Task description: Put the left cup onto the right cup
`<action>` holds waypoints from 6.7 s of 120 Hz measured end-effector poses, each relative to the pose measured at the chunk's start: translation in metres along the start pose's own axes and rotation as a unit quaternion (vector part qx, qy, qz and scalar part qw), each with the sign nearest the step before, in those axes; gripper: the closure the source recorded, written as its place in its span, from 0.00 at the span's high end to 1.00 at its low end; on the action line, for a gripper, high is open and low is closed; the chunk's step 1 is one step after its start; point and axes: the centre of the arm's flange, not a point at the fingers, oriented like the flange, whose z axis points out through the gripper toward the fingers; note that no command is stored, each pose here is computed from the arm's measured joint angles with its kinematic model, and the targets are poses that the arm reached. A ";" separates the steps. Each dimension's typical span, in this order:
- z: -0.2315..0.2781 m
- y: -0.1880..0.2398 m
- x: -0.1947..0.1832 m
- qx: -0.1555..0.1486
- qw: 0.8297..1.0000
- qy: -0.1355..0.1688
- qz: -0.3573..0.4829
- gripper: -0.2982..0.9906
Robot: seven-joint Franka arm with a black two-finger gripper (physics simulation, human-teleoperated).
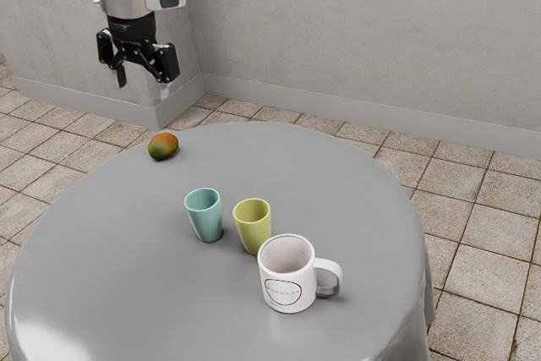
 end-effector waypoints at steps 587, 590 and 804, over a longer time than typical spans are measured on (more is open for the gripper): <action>0.306 0.081 0.068 -0.055 0.998 0.022 -0.003 0.18; 0.305 0.081 0.068 -0.054 0.998 0.023 -0.002 0.18; 0.179 0.193 0.047 -0.006 0.999 0.044 -0.013 0.16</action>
